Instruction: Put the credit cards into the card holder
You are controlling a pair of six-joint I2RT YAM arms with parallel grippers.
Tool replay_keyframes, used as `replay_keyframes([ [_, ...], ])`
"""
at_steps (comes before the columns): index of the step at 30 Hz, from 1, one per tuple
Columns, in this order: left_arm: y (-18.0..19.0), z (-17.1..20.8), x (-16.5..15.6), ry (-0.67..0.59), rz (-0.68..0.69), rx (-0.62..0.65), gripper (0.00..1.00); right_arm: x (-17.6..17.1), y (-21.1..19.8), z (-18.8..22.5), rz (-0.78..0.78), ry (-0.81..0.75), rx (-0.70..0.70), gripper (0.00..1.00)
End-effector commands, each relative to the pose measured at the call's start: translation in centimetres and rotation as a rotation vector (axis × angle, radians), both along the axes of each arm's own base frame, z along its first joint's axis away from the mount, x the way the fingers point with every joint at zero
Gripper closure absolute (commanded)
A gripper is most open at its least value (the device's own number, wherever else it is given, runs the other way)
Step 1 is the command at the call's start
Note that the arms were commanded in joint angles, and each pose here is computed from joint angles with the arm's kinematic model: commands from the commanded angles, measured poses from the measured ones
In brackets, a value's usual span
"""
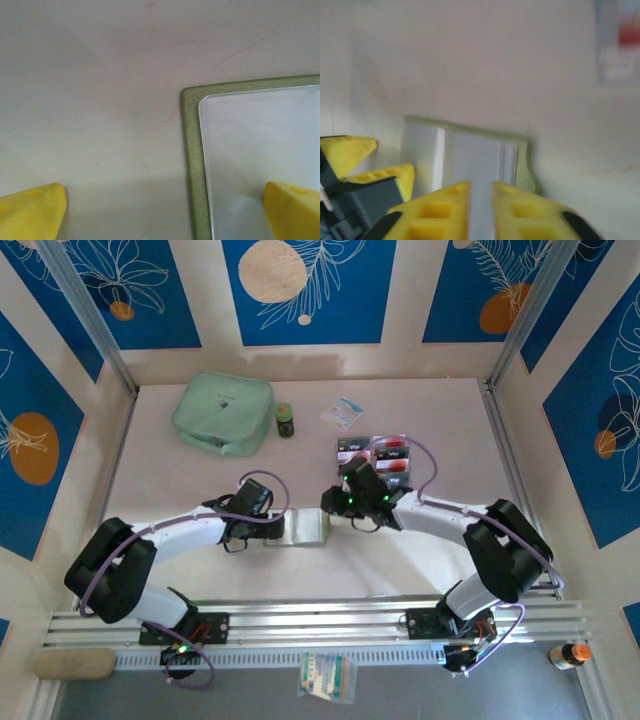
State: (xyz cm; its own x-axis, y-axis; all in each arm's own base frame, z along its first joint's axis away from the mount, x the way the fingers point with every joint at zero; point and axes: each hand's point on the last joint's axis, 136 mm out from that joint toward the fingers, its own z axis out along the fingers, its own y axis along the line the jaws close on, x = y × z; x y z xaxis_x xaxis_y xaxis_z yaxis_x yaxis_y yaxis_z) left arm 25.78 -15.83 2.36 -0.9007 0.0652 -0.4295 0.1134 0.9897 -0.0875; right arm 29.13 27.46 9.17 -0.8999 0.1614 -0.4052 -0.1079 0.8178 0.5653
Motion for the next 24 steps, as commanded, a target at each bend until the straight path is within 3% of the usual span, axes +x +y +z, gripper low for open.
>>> replay_keyframes([
  [1,0.0,0.3,0.4,-0.010,-0.021,0.037,0.00,0.8,-1.9,2.0,0.074,-0.033,-0.127,0.75],
  [5,-0.2,0.5,0.7,-0.016,-0.024,0.033,0.00,3.4,-4.1,2.4,0.058,-0.024,-0.299,0.70],
  [8,-0.3,0.9,1.0,-0.024,-0.034,0.037,0.00,3.8,-4.4,1.9,0.151,-0.002,-0.370,0.69],
  [9,-0.4,1.0,1.0,-0.027,-0.039,0.041,0.00,3.9,-4.4,1.8,0.173,-0.011,-0.381,0.66],
  [11,-0.4,1.4,1.2,-0.034,-0.047,0.048,0.00,4.3,-4.4,2.1,0.208,-0.073,-0.392,0.45],
  [13,-0.4,1.7,1.4,-0.043,-0.053,0.052,0.00,4.8,-4.7,2.5,0.227,-0.118,-0.406,0.36],
  [24,-0.4,1.3,1.3,-0.050,-0.059,0.047,0.00,7.4,-6.7,-0.1,0.335,-0.129,-0.602,0.45],
])
